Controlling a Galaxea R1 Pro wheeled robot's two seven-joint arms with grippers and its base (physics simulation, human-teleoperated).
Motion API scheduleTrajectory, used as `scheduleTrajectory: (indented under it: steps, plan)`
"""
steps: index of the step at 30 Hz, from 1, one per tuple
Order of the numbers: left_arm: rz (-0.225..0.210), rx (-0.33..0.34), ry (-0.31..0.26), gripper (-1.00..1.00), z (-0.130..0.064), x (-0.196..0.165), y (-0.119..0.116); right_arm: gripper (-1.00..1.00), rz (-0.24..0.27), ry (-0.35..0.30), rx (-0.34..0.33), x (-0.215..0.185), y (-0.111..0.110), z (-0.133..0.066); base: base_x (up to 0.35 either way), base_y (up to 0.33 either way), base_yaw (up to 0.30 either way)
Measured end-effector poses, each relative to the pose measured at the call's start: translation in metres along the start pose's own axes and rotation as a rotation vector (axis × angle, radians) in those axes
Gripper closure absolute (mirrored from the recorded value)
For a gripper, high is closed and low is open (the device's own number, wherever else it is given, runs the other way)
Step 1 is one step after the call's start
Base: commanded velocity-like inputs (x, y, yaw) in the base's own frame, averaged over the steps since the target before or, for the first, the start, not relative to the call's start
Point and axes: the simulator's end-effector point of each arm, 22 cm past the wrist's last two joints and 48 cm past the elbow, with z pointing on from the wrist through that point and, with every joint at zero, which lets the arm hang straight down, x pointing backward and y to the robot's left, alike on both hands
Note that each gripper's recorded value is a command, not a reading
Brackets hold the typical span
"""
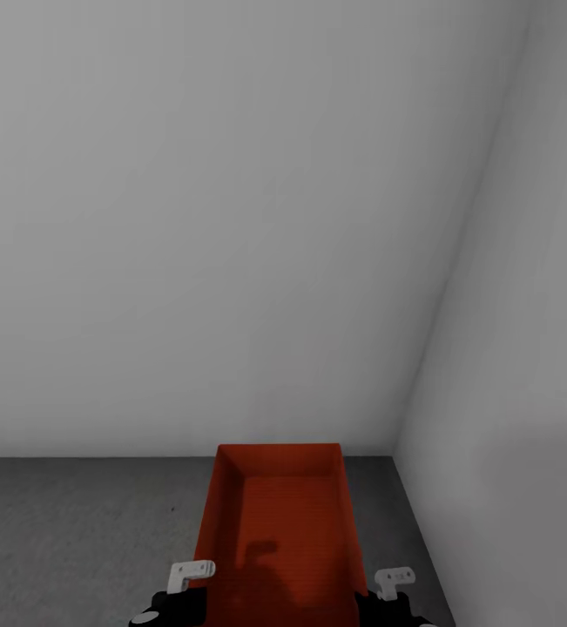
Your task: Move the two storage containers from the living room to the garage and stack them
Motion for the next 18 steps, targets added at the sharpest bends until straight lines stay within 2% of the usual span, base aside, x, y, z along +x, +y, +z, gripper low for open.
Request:
scheduleTrajectory:
  steps: [18]
  plan:
    - [0.0, 0.0, 0.0, 1.0, 0.024, 0.015, 0.002, 1.0, 0.0, -0.001, 0.0, 0.017, -0.005, 0.023, 0.0, 0.0, 0.0]
